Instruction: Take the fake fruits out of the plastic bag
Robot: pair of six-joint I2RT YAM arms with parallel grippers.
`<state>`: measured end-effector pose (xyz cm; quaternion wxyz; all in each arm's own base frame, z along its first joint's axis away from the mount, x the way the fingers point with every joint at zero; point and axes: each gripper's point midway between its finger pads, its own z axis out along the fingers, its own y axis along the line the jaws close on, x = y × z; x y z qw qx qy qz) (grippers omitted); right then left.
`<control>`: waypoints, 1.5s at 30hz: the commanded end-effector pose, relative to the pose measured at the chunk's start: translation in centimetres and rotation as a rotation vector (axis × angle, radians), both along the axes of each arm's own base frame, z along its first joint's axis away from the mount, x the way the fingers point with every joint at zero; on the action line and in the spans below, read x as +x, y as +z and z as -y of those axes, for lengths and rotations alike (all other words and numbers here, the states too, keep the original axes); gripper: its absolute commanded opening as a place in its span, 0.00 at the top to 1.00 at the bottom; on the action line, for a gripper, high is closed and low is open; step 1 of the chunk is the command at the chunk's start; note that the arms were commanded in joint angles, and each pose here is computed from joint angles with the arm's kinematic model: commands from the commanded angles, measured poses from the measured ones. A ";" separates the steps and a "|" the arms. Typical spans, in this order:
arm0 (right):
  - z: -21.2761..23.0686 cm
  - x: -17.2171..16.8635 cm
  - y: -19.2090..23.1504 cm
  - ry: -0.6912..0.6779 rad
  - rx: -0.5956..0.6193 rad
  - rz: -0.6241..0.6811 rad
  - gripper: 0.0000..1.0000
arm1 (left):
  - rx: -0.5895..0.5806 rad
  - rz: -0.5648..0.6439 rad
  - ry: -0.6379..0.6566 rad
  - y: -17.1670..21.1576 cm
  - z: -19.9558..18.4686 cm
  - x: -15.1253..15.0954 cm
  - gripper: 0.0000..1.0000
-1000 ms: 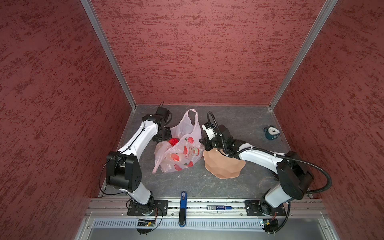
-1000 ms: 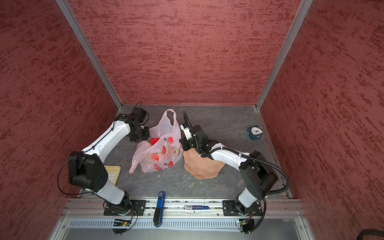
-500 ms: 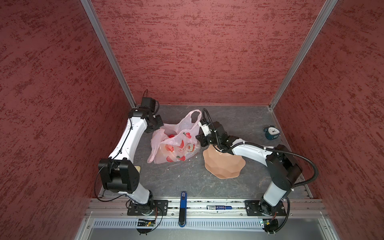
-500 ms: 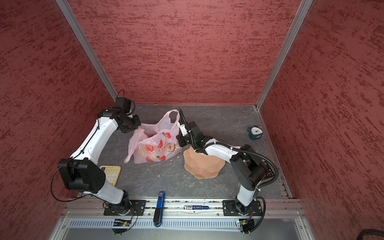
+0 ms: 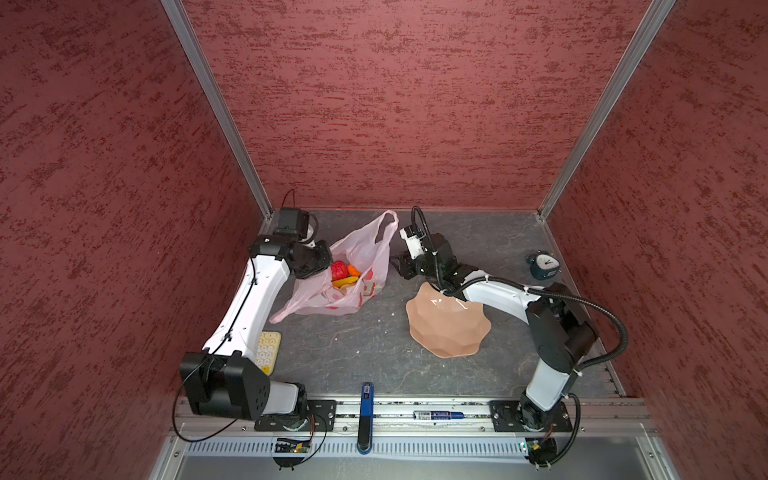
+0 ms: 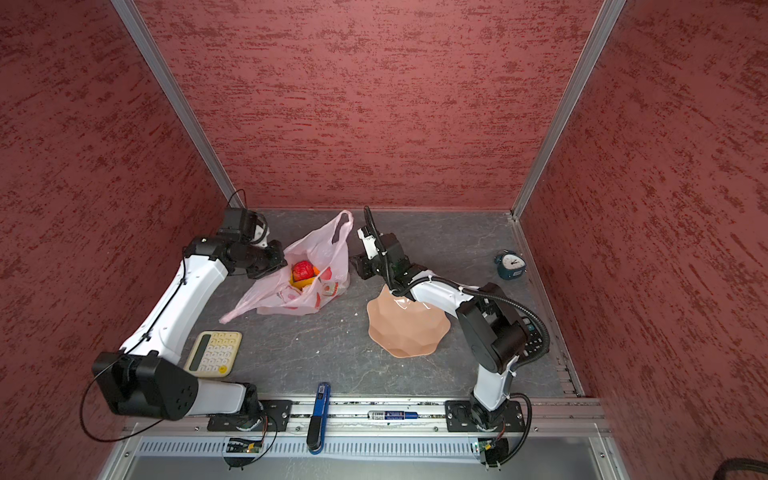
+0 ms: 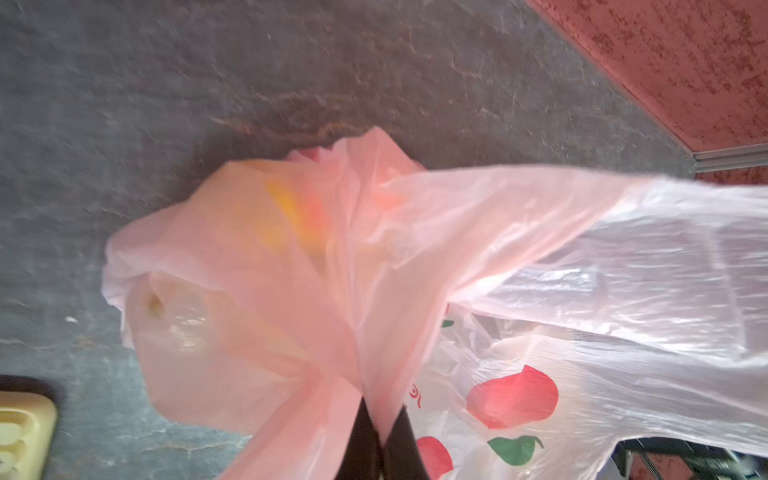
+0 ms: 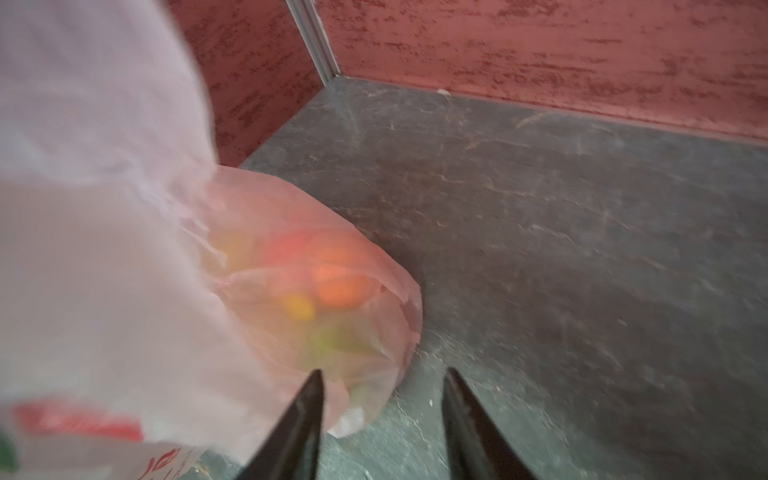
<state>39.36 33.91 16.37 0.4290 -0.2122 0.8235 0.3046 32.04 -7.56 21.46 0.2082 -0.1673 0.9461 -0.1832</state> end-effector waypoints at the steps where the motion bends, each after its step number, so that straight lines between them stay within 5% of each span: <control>1: 1.2 -2.0 1.8 -0.012 0.037 -0.027 0.41 | -0.047 -0.008 0.014 -0.4 1.4 -1.8 1.00; 8: 5.3 -7.4 5.2 -0.125 0.070 -0.109 0.41 | -0.031 0.037 0.078 -0.2 1.5 -4.1 1.00; 14: 6.5 -11.7 13.2 -0.086 0.158 -0.049 0.58 | -0.036 0.090 0.104 -0.1 2.2 -4.5 1.00; 18: 4.4 -13.8 17.0 0.017 0.184 -0.032 0.68 | -0.048 0.128 0.109 -0.1 3.0 -3.9 1.00; 27: -5.2 -16.9 20.6 0.280 0.187 0.021 0.74 | -0.042 0.155 0.106 -0.2 4.0 -3.5 1.00; 39: -12.8 -13.6 5.3 0.284 -0.015 -0.210 0.79 | 0.022 0.086 0.178 -2.4 0.9 -7.3 1.00; 45: -12.8 -15.4 -1.7 0.332 -0.073 -0.353 0.79 | 0.051 0.016 0.266 -4.8 -1.1 -10.4 1.00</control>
